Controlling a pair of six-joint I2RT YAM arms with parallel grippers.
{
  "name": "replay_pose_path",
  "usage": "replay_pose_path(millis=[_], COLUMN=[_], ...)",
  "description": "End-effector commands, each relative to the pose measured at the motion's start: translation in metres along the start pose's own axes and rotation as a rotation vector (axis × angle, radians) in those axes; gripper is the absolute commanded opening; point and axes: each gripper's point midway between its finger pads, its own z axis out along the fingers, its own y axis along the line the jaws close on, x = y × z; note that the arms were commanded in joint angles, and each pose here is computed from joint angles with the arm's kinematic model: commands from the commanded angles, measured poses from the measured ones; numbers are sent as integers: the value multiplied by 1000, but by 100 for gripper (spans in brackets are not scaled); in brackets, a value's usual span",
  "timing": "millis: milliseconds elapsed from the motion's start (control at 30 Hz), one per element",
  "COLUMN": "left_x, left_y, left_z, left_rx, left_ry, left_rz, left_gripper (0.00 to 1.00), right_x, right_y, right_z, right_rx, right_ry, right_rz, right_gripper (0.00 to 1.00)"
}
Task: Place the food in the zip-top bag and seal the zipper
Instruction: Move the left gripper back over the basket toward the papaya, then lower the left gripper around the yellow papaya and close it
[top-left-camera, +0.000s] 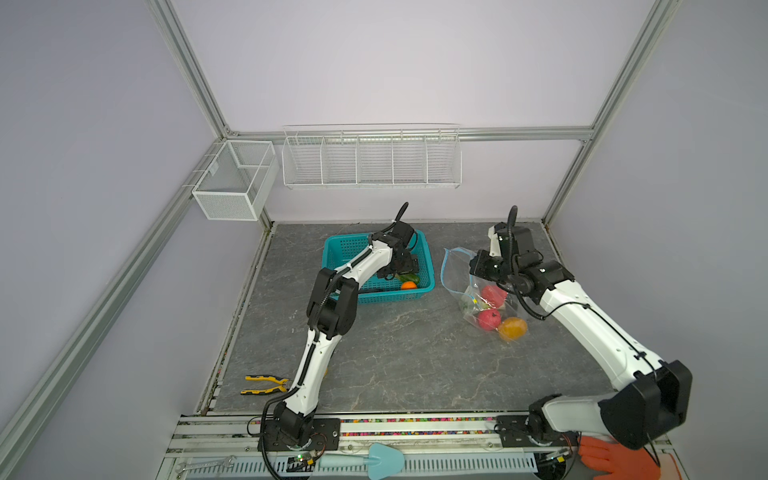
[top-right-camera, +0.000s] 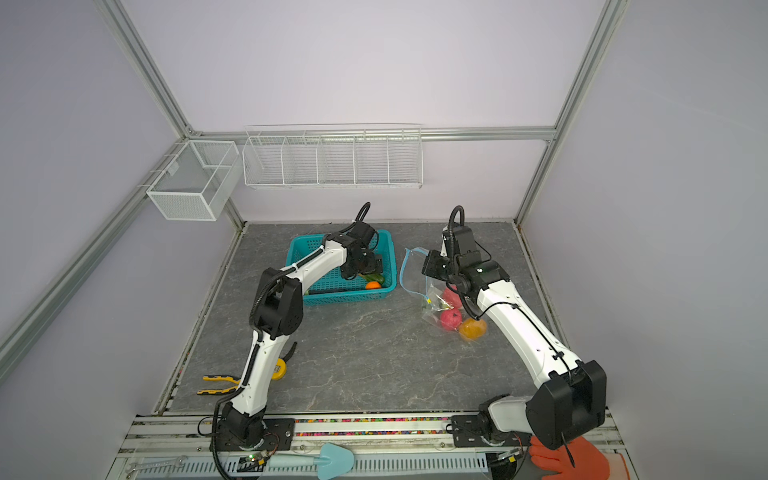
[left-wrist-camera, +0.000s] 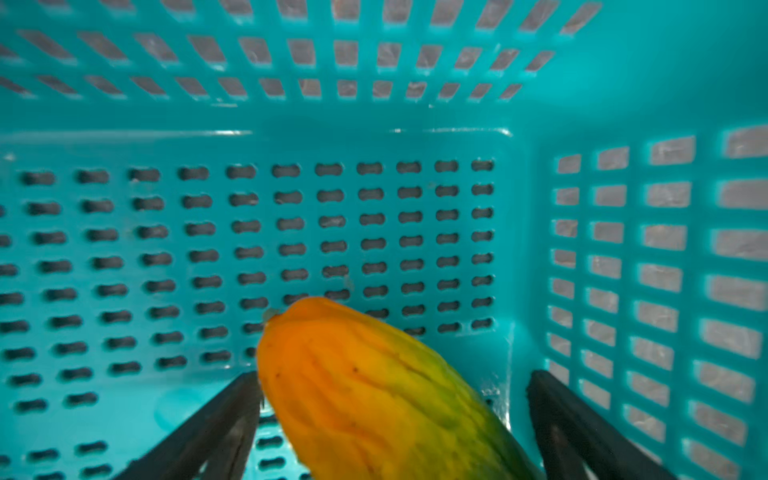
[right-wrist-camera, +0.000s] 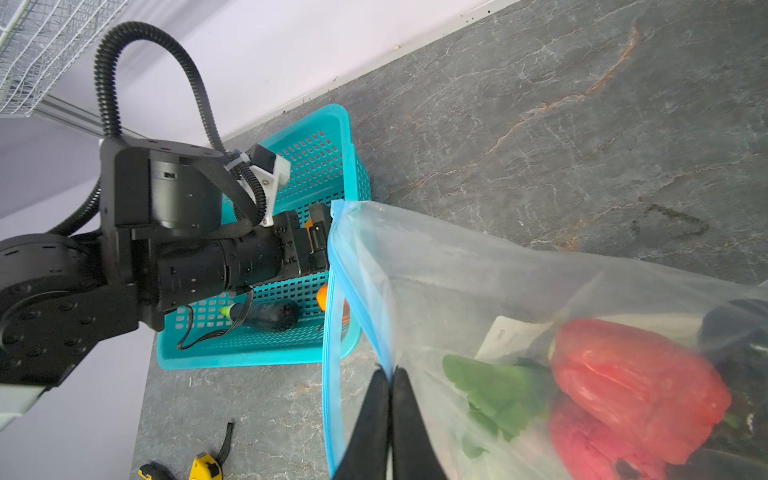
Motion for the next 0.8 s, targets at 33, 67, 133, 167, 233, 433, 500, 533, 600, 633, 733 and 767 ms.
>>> replay_pose_path(millis=[33, 67, 133, 167, 233, 433, 500, 533, 600, 633, 733, 767], left_x=[-3, -3, -5, -6, -8, -10, -10, -11, -11, -12, -13, -14], left_y=[-2, -1, 2, 4, 8, 19, 22, 25, 30, 32, 40, 43], left_z=[1, 0, -1, -2, -2, -6, -7, -8, -9, -11, -14, -15], left_rx=[-8, -13, -23, -25, -28, -40, -43, -49, -56, -58, -63, -63], left_ry=[5, 4, 0, -3, -4, -6, -9, -9, -6, -6, -10, -13], left_rz=[15, 15, 15, 12, 5, -5, -11, -17, -25, -29, -42, -46], left_gripper=[97, 96, 91, 89, 84, 78, 77, 77, 75, 73, 70, 70], right_x=[0, 0, 0, 0, -1, -1, -2, -1, -1, -1, -1, -2], right_y=[3, 4, 3, 3, 3, 3, 3, 3, 4, 4, 4, 5], right_z=[1, 1, 0, -1, -2, -5, -5, -4, -5, -5, -7, -7], right_rx=[-10, -11, -8, -7, -8, -6, -7, -8, -10, -11, -14, -15], right_ry=[2, 1, -2, -3, -6, -11, -12, -9, -9, -9, -13, -15], right_rz=[7, 7, 6, 6, 4, -1, -1, -2, -2, -2, -3, -3], right_gripper=[7, 7, 7, 7, 7, 7, 7, 7, 7, 7, 7, 7])
